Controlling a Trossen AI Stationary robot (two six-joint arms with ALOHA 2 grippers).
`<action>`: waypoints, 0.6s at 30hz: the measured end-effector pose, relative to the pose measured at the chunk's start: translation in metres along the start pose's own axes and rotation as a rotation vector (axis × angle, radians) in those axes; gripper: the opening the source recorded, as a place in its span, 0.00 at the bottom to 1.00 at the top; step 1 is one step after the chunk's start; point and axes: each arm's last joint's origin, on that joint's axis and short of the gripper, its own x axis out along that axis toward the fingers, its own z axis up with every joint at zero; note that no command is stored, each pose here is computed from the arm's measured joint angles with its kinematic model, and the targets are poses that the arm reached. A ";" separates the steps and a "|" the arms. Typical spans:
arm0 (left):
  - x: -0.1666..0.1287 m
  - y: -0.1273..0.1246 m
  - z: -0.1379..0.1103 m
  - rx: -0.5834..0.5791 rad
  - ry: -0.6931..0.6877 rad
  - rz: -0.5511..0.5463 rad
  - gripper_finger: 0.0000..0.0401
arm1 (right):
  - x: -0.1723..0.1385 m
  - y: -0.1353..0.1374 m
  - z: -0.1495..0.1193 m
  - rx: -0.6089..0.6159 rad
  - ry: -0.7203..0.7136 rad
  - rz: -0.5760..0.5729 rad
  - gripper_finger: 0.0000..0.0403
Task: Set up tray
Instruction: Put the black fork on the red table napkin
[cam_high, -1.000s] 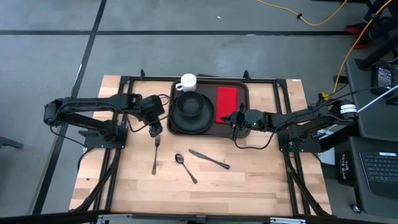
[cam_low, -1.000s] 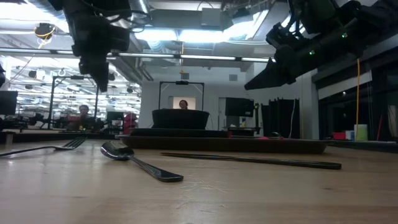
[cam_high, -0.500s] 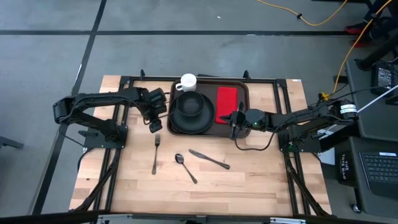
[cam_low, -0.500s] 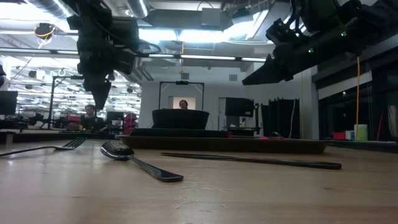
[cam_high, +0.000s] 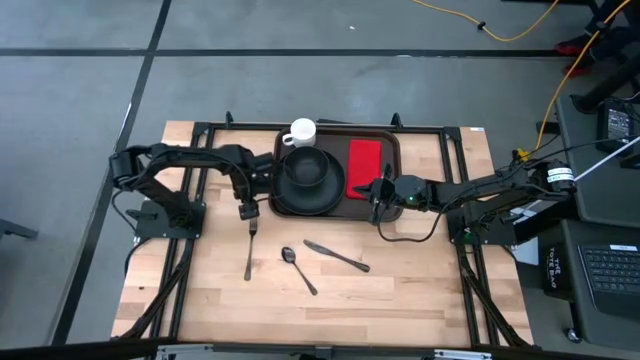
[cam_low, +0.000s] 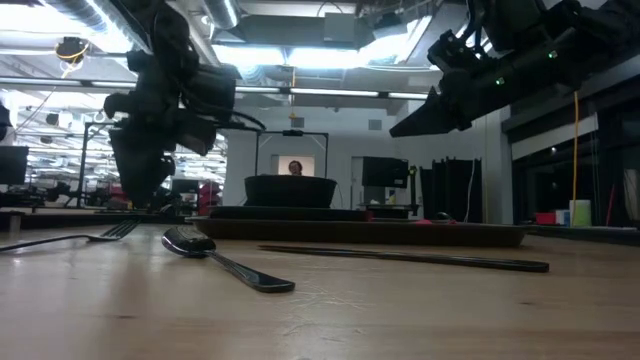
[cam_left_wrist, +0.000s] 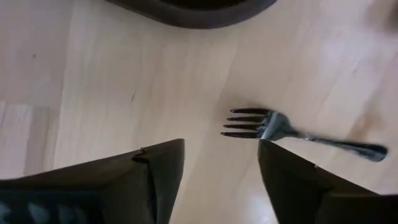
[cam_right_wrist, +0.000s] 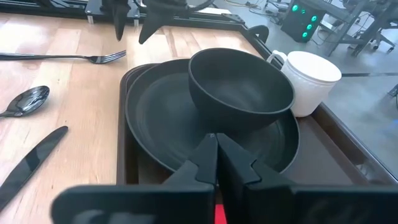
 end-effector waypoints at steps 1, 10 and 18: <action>0.002 0.001 0.001 0.008 0.007 -0.001 0.49 | 0.000 0.000 0.000 0.000 0.000 0.000 0.03; 0.016 0.005 0.006 0.069 0.074 -0.009 0.49 | 0.000 0.000 0.000 0.001 -0.002 0.000 0.01; 0.024 0.007 0.009 0.164 0.090 -0.025 0.49 | 0.000 0.000 0.001 0.000 -0.006 0.000 0.04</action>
